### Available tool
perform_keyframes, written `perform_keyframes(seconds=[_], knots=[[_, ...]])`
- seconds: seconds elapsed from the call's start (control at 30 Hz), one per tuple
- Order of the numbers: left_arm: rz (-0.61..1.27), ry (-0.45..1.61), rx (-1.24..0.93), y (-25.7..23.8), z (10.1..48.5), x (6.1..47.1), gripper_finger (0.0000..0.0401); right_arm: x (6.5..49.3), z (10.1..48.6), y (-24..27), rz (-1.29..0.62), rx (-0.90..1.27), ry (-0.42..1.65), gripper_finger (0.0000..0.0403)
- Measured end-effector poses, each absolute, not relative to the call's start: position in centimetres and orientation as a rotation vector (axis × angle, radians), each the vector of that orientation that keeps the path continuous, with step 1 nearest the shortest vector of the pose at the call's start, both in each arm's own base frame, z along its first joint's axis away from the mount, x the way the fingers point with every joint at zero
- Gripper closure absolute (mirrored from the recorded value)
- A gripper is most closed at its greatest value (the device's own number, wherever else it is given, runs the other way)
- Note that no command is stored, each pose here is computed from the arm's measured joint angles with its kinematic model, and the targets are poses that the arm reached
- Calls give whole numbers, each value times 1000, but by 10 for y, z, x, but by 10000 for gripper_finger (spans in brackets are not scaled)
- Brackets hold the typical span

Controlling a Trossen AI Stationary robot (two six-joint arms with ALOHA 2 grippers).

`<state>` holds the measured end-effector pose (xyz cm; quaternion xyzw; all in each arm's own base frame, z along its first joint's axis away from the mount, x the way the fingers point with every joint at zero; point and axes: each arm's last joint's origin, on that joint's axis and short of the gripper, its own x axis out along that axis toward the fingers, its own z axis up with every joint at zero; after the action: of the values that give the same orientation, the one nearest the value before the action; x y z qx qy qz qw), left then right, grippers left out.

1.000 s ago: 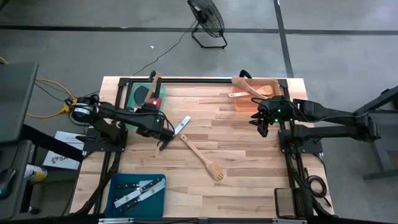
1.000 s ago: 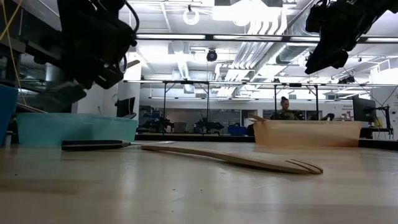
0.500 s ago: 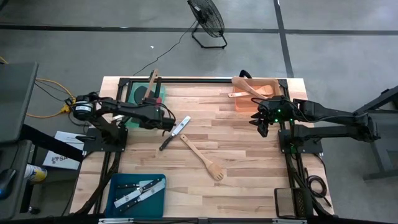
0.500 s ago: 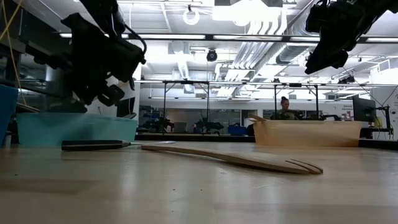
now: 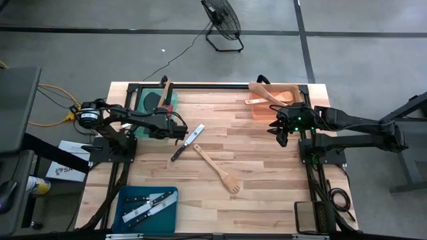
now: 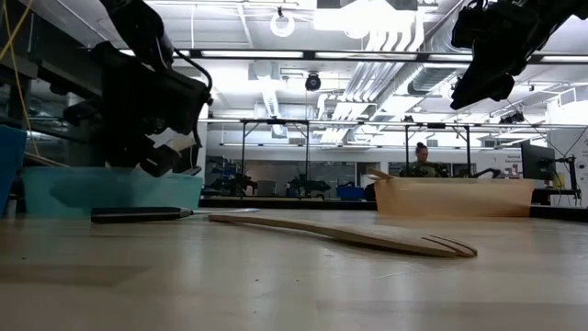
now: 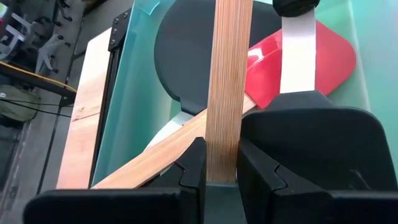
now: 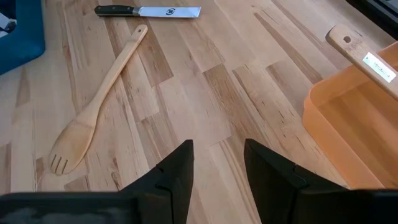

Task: Pick & Place Kitchen Items
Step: Put the gray scraper spatula into the blue green bin, then put the black knife into the blue bin

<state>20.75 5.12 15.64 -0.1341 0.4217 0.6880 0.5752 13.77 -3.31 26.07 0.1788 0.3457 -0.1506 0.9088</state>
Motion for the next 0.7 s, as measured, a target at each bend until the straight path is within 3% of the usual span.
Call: perform_keyframes(seconds=[0.1,0.3,0.7], knots=[[1609,994,-317,51,156,207,338,138,261,-33,-311,369,713,270],[1602,1017,-342,50,155,207,290,138,261,-33,-311,369,713,270],[1498,1081,-372,50,166,216,280,138,261,-33,-310,369,714,270]])
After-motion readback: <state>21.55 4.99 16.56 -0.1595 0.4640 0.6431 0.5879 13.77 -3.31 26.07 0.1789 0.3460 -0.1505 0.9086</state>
